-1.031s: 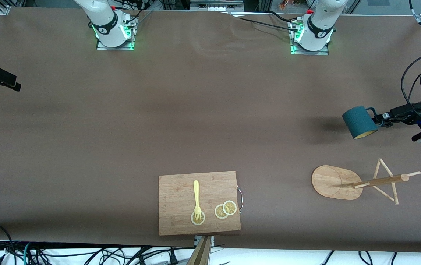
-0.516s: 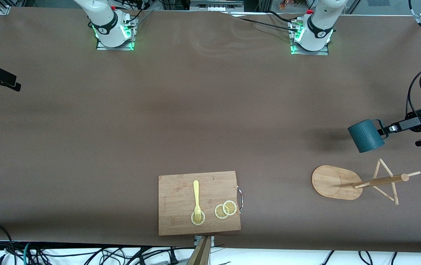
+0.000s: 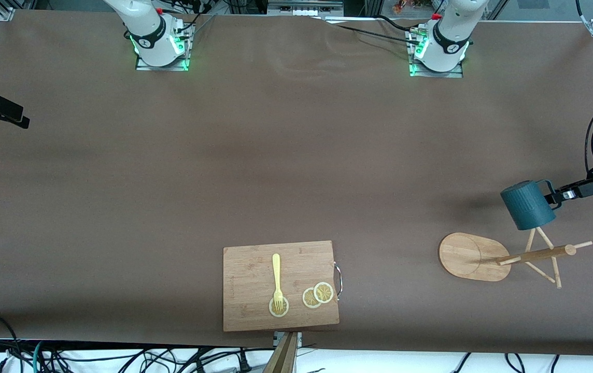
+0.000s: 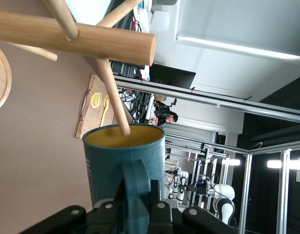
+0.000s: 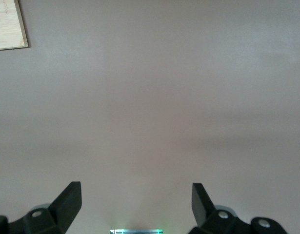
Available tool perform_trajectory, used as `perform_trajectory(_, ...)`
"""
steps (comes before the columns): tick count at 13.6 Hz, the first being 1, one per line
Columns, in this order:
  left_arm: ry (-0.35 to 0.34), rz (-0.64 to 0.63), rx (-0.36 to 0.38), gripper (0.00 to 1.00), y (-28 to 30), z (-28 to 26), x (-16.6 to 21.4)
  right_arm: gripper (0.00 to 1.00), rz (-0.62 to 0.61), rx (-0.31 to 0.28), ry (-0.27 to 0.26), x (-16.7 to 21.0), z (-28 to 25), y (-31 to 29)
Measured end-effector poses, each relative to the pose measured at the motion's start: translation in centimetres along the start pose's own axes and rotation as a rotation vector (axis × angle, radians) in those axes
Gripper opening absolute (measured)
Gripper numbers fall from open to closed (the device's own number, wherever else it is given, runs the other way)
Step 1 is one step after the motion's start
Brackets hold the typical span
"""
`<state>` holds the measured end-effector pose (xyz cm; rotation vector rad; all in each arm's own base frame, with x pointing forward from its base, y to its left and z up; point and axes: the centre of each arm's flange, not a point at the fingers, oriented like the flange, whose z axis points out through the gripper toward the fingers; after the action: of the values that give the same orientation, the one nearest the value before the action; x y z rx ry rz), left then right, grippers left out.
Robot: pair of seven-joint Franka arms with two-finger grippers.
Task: Pass cup and hang on rack
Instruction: 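Lower the mug onto a rack peg with the left gripper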
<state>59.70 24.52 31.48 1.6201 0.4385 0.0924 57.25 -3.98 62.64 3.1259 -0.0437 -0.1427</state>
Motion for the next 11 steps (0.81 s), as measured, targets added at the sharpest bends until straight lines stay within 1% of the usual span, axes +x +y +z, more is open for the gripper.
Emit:
perform_trajectory(2,0.015,-0.021,0.007,0.2,-0.4,0.4,0.7,1.0,0.0,0.0,0.0,0.0,0.0,0.0)
perform_trajectory(6,0.037,-0.048,-0.007,0.2,-2.5,-0.1,2.0,1.0,0.0,0.0,0.0,0.0,0.0,0.0)
perform_trajectory(11,0.092,-0.099,-0.007,0.2,-2.9,-1.8,4.0,1.0,0.001,0.0,0.0,0.0,0.0,0.1)
